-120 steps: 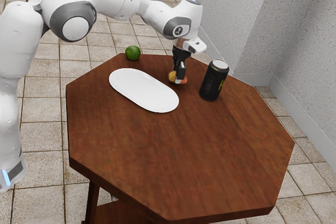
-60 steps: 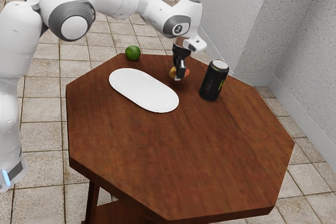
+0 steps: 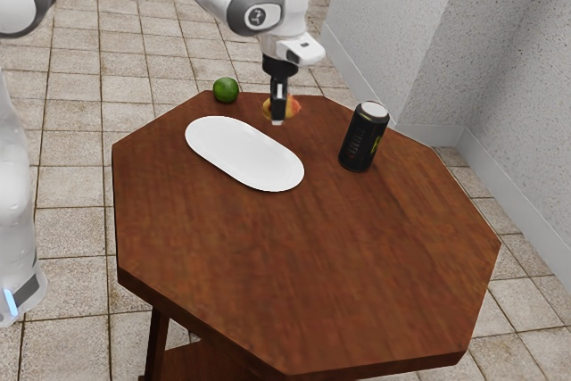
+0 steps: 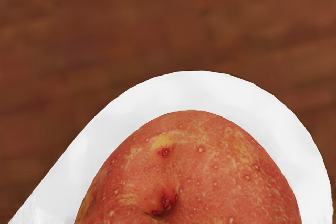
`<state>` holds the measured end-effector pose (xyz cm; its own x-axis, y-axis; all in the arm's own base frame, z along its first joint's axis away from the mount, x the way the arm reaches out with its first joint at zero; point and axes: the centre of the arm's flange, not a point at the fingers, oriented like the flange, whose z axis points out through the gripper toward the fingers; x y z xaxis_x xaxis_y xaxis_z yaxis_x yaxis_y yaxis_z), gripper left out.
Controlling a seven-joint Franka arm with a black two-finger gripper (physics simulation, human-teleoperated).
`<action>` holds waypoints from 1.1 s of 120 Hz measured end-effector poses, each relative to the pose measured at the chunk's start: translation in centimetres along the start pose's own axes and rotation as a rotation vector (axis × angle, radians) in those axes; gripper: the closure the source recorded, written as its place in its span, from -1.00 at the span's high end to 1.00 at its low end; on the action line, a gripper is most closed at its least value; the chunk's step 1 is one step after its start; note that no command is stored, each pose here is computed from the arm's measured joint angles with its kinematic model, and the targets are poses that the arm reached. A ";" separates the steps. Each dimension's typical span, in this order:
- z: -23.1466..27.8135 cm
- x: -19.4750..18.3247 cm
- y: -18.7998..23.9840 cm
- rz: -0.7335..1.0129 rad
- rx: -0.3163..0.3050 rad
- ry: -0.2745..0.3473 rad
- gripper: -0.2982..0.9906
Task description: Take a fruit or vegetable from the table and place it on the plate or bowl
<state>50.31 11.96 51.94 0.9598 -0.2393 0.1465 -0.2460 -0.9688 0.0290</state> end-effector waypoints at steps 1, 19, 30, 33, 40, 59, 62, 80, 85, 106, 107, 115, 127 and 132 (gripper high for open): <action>0.0 -0.2 0.1 0.001 0.000 -0.001 -0.28; 0.0 -2.0 2.0 0.025 0.002 -0.012 -0.29; 0.1 -2.3 2.4 0.032 0.006 -0.017 -0.29; 0.1 -2.4 2.5 0.033 0.006 -0.019 -0.29; 0.2 -2.6 2.5 0.033 0.006 -0.022 -0.29; 0.2 -2.8 2.6 0.034 0.009 -0.024 -0.29; 0.3 -2.9 2.6 0.035 0.009 -0.025 -0.29; 0.1 -3.0 2.8 0.037 0.011 -0.026 -0.26; 0.1 -3.1 2.8 0.038 0.012 -0.027 -0.11; 0.1 -3.1 2.8 0.042 0.016 -0.030 0.35; 0.0 -3.1 2.8 0.042 0.016 -0.030 0.36; 0.0 -3.1 2.8 0.042 0.017 -0.030 0.43; 0.0 -3.1 2.8 0.042 0.018 -0.030 0.48; 0.0 -3.1 2.8 0.042 0.018 -0.030 0.50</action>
<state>46.64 9.98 51.54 0.9523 -0.2817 0.1171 -0.2843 -0.9587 0.0057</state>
